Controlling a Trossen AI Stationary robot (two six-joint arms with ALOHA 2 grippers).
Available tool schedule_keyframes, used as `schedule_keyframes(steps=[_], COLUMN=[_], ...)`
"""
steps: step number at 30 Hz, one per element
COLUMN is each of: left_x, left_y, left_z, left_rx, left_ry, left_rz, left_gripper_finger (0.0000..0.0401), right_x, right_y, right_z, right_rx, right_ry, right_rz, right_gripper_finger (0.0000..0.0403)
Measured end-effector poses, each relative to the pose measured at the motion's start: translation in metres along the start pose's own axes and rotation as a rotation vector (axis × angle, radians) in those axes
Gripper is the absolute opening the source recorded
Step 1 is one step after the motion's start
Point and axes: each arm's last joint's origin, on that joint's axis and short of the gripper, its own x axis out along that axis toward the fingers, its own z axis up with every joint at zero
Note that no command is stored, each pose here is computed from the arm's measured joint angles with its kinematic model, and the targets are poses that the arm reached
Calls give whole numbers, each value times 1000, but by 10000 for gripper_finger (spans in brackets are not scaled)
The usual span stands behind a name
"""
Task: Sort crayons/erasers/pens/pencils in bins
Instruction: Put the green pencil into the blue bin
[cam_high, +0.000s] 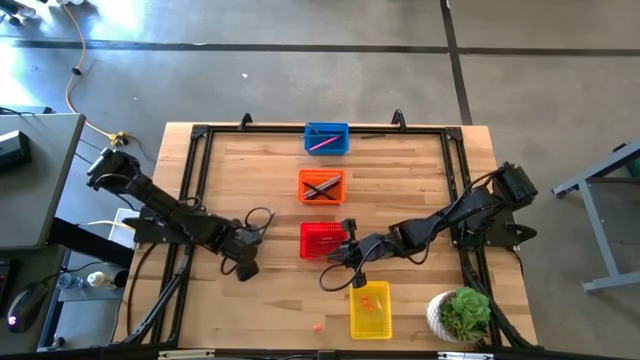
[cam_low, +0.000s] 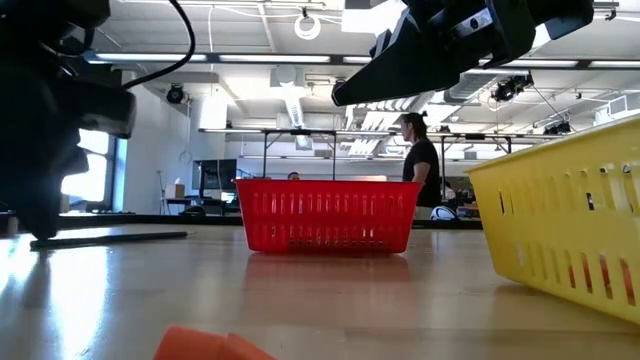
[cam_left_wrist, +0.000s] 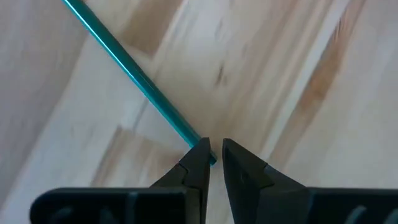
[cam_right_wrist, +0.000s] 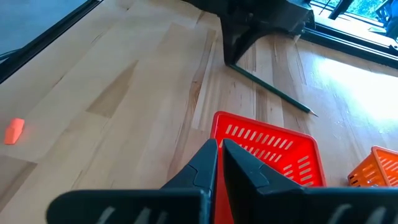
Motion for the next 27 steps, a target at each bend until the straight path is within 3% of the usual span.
schedule_keyframes(steps=[11, 20, 27], left_x=[-27, -21, -6], left_y=[-15, -16, -19], left_z=[-11, -14, -15], left_rx=[42, 32, 66], left_ry=[-3, -23, 9], left_rz=[56, 115, 151], left_gripper_finger=[49, 102, 100], right_x=[0, 0, 0], right_y=[0, 0, 0], right_z=[0, 0, 0], right_rx=[0, 1, 4], right_ry=[-3, -3, -2], right_rz=[0, 0, 0], right_gripper_finger=[16, 16, 16])
